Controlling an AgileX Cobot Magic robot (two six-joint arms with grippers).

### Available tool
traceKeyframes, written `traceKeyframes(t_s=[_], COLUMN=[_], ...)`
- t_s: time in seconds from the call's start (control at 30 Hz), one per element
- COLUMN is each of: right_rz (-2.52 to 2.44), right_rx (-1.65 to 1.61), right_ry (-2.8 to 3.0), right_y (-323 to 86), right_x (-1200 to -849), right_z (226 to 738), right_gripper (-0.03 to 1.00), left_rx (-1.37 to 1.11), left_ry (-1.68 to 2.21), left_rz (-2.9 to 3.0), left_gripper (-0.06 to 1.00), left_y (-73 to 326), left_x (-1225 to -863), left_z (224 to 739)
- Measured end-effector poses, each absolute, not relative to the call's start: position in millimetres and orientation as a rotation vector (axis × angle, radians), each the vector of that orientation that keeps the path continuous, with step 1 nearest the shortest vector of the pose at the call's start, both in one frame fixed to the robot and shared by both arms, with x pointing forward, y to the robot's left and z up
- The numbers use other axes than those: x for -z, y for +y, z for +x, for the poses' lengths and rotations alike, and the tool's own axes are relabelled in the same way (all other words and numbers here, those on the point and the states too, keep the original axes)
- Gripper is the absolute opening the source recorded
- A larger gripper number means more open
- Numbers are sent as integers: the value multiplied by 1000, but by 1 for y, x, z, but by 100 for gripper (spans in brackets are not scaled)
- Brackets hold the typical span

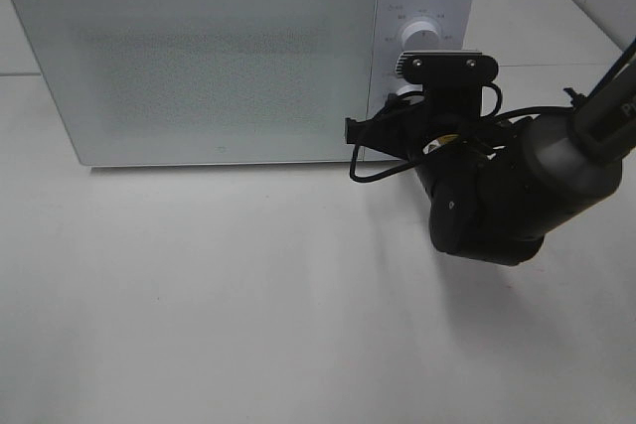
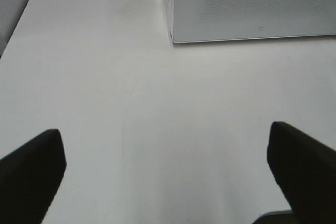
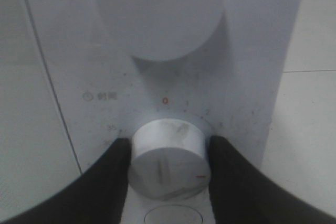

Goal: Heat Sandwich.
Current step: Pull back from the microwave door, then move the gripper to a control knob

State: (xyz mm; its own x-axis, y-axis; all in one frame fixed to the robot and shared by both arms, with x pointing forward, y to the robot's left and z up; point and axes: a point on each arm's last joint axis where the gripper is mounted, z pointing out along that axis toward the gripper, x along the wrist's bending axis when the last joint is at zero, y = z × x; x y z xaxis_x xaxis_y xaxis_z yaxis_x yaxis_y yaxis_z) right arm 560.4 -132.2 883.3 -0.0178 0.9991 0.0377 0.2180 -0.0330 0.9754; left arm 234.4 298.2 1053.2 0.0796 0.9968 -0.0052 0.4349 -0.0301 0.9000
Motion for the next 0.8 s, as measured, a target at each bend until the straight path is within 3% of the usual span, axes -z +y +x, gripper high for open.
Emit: traceKeyframes(t_s=[0.8], right_rz=[1364], right_rx=[-1122], right_ry=[1368], right_y=[-133], right_x=[-882], right_z=[561], right_gripper=[43], left_rx=[-911], left_ry=[1462], left_rz=[1579], left_gripper=[99], left_y=[298], left_x=[-1053], left_z=[234])
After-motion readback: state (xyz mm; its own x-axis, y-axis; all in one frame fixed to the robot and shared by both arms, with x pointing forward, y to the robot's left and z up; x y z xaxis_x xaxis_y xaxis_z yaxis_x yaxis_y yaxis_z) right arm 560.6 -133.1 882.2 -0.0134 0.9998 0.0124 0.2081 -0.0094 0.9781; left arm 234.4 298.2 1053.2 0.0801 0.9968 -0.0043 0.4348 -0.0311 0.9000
